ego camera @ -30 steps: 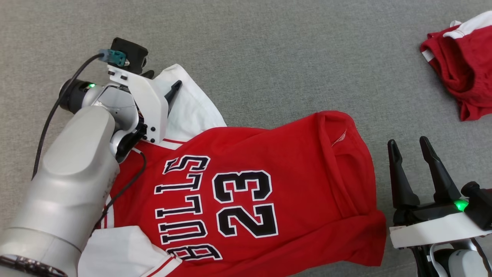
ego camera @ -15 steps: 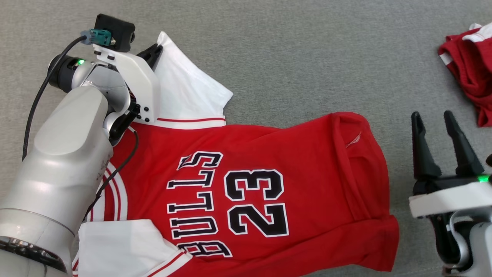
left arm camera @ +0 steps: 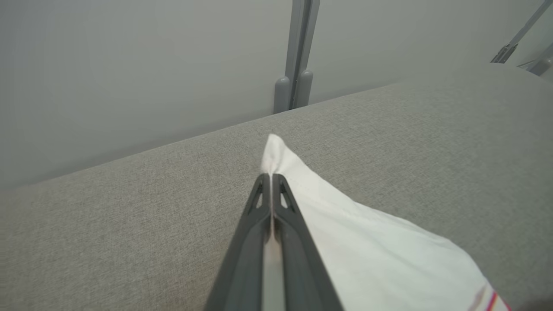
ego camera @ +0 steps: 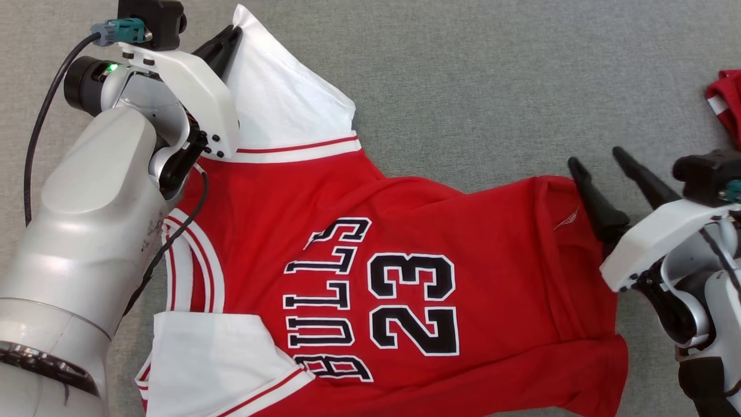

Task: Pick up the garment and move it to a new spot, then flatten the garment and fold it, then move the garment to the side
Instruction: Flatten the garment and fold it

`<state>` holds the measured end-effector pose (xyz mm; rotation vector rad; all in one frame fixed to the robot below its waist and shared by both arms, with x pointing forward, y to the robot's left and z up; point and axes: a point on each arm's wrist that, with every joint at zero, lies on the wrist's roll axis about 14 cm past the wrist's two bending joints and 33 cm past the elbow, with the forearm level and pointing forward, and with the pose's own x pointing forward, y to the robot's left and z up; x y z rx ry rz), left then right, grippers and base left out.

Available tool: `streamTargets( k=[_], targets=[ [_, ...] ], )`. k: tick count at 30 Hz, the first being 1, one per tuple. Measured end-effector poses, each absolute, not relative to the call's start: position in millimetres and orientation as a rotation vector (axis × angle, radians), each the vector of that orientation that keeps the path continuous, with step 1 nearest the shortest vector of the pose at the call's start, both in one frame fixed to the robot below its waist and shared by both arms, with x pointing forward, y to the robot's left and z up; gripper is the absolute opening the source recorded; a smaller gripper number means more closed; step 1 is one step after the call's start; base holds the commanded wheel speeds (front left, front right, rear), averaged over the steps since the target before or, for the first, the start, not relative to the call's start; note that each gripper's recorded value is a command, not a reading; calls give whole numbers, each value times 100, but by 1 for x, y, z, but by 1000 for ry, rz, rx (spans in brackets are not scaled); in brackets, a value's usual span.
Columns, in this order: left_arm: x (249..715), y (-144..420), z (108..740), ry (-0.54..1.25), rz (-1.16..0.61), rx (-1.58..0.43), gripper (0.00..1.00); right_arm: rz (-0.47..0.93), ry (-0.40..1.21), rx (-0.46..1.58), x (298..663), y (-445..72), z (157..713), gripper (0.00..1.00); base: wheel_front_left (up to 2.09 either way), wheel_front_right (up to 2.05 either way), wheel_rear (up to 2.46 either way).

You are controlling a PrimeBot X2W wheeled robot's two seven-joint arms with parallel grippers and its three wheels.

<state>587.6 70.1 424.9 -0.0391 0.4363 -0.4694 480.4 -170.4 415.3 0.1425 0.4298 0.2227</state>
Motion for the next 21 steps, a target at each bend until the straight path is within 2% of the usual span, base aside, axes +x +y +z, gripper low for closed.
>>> streamTargets(
  k=[5,12,13,14,15,21],
  targets=[
    [587,75,432,418,-456,-49,0,310,554,130,468,-154,404,100,0,0,0],
    [585,78,432,419,-446,-62,0,343,708,138,446,-151,383,100,0,0,0],
    [585,78,431,419,-447,-62,0,344,714,144,446,-150,382,71,0,0,0],
    [585,78,431,419,-445,-68,0,343,714,148,447,-150,382,31,0,0,0],
    [585,78,430,419,-445,-72,0,338,710,154,449,-150,382,0,0,0,0],
    [586,83,432,405,-433,-98,0,294,594,143,475,-160,396,0,0,0,0]
  ],
)
